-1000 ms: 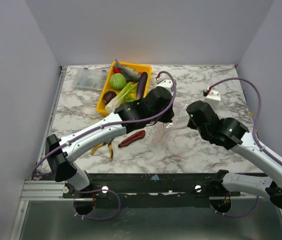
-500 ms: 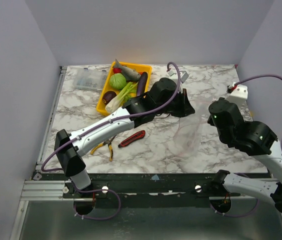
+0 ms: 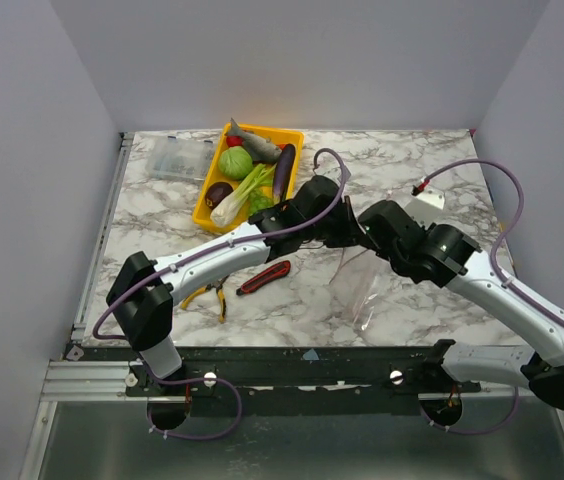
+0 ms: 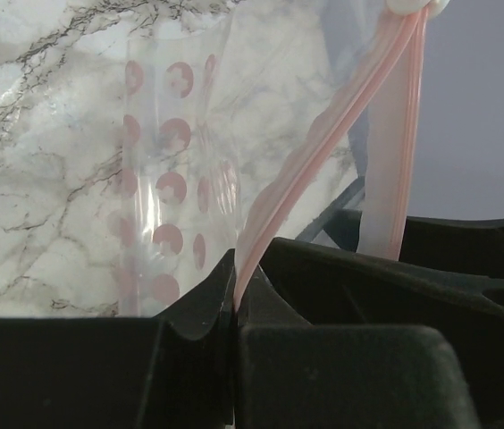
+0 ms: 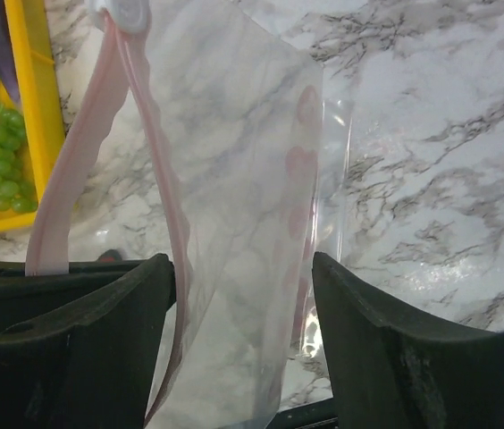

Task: Place the food in the zip-top bag and seal the zipper
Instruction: Open the zipper of the food storage bag at the center of the board.

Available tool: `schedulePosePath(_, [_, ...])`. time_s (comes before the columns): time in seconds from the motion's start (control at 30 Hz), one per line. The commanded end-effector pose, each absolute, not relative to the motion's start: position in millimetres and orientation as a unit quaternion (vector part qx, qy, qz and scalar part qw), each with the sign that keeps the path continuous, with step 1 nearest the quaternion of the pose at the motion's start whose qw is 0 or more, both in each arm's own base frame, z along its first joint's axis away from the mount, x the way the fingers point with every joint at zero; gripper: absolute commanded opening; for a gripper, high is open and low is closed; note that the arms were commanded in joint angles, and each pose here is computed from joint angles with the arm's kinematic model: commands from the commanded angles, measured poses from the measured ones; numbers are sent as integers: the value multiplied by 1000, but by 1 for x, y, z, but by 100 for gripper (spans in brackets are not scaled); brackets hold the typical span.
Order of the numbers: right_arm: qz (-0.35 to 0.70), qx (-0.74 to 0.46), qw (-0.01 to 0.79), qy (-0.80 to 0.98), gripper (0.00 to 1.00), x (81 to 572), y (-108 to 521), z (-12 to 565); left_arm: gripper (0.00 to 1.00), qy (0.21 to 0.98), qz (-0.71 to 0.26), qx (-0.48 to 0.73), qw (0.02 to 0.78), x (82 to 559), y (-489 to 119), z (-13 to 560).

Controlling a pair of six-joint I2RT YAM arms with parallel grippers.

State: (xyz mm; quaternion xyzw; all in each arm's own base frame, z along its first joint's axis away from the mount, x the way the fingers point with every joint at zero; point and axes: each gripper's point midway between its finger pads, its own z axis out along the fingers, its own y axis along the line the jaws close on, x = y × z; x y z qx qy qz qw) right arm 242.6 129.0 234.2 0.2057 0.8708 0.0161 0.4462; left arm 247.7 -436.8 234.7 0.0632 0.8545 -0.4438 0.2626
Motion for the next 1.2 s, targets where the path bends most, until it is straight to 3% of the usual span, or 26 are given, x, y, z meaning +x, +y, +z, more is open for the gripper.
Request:
schedulePosePath(0.0, [74,256,409,873,66,235,146,229,0,828,-497,36,256,251,-438,261])
schedulePosePath(0.07, [118,237,405,875,64,233,159,227,0,826,-503,31,254,252,-437,262])
schedulePosePath(0.2, [145,247,418,862,35,229,154,229,0,830,-495,26,257,258,-431,262])
schedulePosePath(0.23, [134,241,424,863,29,228,149,230,0,830,-494,24,258,261,-428,262])
schedulePosePath(0.43, [15,167,487,857,17,231,103,260,0,816,-511,64,261,266,-421,265])
schedulePosePath(0.53, [-35,163,508,845,4,230,81,277,0,810,-520,84,259,262,-423,270])
schedulePosePath(1.17, [-89,141,533,829,1,217,45,292,0,796,-536,112,260,249,-440,284])
